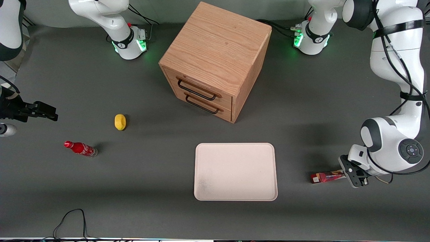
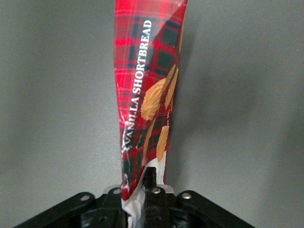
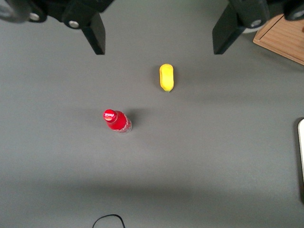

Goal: Place red cookie box on tray
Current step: 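Lift the held box and carry it over the white tray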

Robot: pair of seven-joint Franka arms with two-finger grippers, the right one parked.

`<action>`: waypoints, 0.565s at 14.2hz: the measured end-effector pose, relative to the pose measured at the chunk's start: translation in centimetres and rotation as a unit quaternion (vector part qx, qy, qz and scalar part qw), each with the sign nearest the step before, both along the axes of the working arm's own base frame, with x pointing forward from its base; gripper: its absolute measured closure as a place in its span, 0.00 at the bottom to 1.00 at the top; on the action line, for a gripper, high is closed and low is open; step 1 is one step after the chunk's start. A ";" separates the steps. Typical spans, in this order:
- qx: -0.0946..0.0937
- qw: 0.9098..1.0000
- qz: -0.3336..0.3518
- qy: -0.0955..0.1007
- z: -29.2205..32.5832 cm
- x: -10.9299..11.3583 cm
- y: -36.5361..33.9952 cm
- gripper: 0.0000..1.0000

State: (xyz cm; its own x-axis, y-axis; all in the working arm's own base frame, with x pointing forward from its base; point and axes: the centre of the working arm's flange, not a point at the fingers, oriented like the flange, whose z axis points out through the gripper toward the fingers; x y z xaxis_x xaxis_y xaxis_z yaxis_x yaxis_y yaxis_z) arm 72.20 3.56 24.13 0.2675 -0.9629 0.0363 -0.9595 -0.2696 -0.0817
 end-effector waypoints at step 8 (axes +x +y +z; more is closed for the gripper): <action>-0.059 0.975 0.209 0.055 10.6 -0.9 -7.8 0.93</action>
